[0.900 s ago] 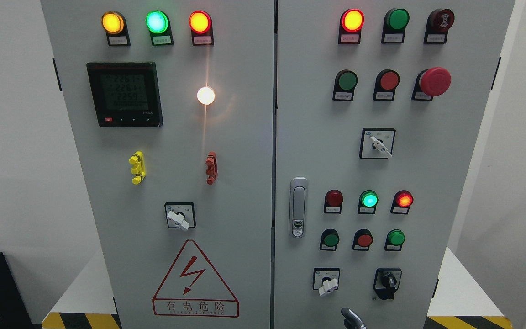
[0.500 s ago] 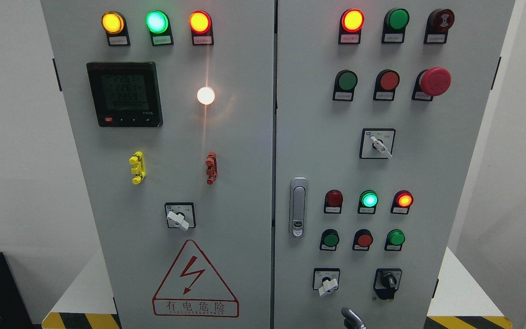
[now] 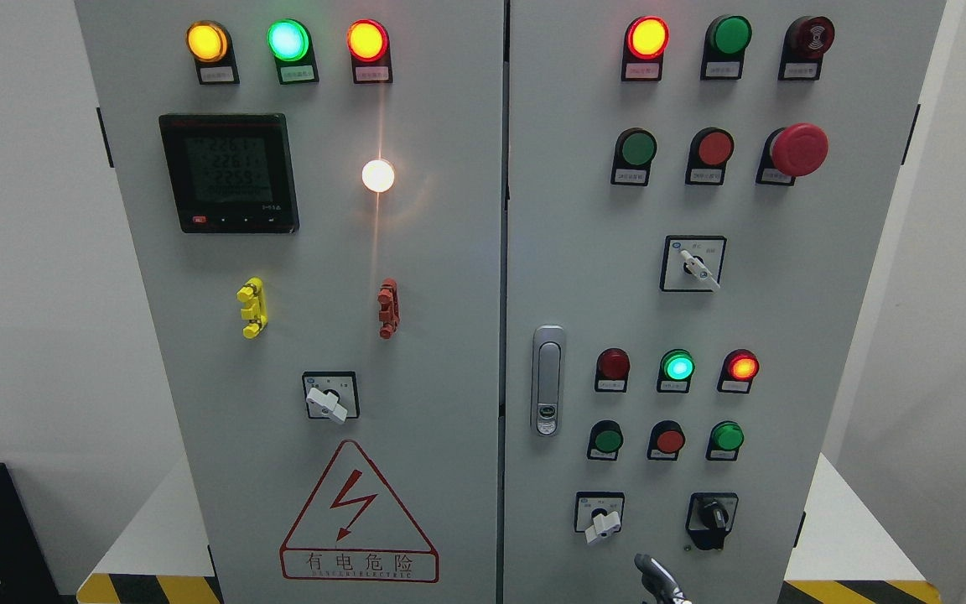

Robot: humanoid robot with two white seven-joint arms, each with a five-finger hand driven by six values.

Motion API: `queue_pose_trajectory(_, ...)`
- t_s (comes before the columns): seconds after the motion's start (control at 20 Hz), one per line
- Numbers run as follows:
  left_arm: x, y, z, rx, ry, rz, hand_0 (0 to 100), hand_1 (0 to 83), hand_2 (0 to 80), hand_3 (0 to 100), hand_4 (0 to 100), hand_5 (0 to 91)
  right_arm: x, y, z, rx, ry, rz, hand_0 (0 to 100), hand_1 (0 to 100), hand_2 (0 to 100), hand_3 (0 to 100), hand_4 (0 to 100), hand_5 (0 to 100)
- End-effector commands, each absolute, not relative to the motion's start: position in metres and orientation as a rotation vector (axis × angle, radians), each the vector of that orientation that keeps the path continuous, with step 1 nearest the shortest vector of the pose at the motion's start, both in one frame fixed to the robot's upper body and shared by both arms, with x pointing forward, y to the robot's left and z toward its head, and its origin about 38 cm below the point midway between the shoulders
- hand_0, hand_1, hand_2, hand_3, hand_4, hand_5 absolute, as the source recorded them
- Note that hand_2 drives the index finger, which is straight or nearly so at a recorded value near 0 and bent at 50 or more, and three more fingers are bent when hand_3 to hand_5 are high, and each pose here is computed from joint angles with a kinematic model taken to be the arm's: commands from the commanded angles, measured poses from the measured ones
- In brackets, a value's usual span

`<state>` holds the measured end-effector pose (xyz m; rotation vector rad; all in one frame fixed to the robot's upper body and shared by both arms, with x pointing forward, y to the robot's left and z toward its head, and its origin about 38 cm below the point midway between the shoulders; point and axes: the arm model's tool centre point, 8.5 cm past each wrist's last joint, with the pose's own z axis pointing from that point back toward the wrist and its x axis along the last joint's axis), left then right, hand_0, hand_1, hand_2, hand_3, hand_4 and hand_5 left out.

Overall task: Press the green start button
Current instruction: 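Raise the right hand toward the lower green push button on the cabinet door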

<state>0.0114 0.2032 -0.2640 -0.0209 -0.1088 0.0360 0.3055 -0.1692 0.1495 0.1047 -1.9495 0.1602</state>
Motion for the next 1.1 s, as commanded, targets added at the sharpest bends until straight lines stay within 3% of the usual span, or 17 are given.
queue_pose_trajectory(0.0, 0.019, 0.204, -0.263, -0.018, -0.107, 0.033, 12, 55.6, 0.0, 0, 0, 0.0, 0.303, -0.170, 0.157, -0.047, -2.001, 0.235, 12, 53, 0, 61, 59, 58)
queue_pose_trajectory(0.05, 0.019, 0.204, -0.263, -0.018, -0.107, 0.033, 12, 55.6, 0.0, 0, 0, 0.0, 0.303, -0.172, 0.158, -0.098, -2.008, 0.259, 13, 53, 0, 62, 60, 59)
queue_pose_trajectory(0.15, 0.019, 0.204, -0.263, -0.018, -0.107, 0.033, 12, 55.6, 0.0, 0, 0, 0.0, 0.303, -0.172, 0.158, -0.197, -2.008, 0.329, 16, 53, 0, 72, 72, 73)
queue_pose_trajectory(0.55, 0.018, 0.204, -0.263, -0.018, -0.106, 0.033, 12, 55.6, 0.0, 0, 0, 0.0, 0.314, -0.166, 0.166, -0.608, -2.001, 0.595, 22, 47, 0, 81, 85, 97)
queue_pose_trajectory(0.8, 0.019, 0.204, -0.263, -0.018, -0.107, 0.033, 12, 55.6, 0.0, 0, 0, 0.0, 0.327, -0.162, 0.162, -0.858, -1.962, 0.793, 26, 45, 0, 81, 86, 100)
queue_pose_trajectory(1.05, 0.018, 0.204, -0.263, -0.018, -0.106, 0.033, 12, 55.6, 0.0, 0, 0, 0.0, 0.334, -0.156, 0.167, -0.988, -1.977, 0.850, 30, 42, 0, 80, 85, 100)
